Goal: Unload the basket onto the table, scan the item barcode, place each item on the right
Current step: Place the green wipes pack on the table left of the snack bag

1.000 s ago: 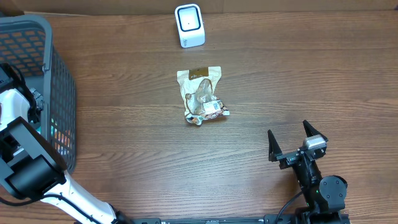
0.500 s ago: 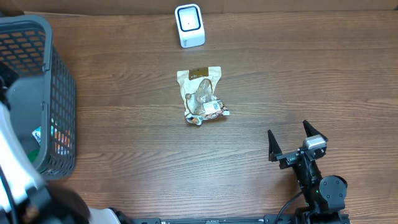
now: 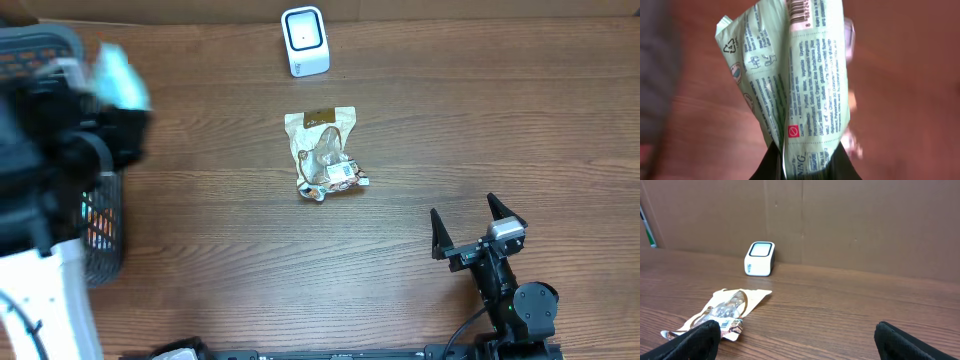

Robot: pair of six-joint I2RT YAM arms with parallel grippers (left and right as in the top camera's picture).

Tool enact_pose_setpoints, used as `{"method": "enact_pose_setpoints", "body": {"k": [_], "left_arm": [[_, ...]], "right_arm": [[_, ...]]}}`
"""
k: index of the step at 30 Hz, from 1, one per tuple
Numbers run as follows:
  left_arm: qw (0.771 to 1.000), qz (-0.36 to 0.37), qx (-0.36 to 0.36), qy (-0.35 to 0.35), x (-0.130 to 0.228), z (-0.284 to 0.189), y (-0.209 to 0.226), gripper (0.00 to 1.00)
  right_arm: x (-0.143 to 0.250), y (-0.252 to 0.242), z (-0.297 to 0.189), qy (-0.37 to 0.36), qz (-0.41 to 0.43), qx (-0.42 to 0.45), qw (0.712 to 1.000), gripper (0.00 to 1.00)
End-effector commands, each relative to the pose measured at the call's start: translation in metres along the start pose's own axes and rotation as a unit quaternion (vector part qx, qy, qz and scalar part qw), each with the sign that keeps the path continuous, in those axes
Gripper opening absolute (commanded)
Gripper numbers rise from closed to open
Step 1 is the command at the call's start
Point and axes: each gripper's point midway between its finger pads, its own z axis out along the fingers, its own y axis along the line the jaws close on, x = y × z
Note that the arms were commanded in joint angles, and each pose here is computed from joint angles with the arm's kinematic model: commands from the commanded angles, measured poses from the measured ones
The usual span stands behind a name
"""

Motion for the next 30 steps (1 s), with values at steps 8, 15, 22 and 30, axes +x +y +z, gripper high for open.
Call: {"method": "enact_pose_setpoints", "body": {"k": [8,15,22,30], "left_arm": [[0.967,0.1,-0.089,0.218,0.134,0.119,-0.014,0.04],[0.935,0.123,-0.162,0.29,0.207,0.19,0.013,0.04],[0.929,0.131,-0.149,0.311,0.224,0.21,0.005,0.21],[0.941,0.136,-0.134,0.28,0.167,0.185,-0.03,0.73]], "right_arm": [[0.002,-0.003,0.0,-0.001,0.002,0.008,1.0,1.0],[0.002,-0.003,0.0,-0.001,0.002,0.008,1.0,1.0],[0.002,-0.003,0.0,-0.001,0.002,0.008,1.0,1.0],[0.002,-0.003,0.0,-0.001,0.002,0.008,1.0,1.0]]}}
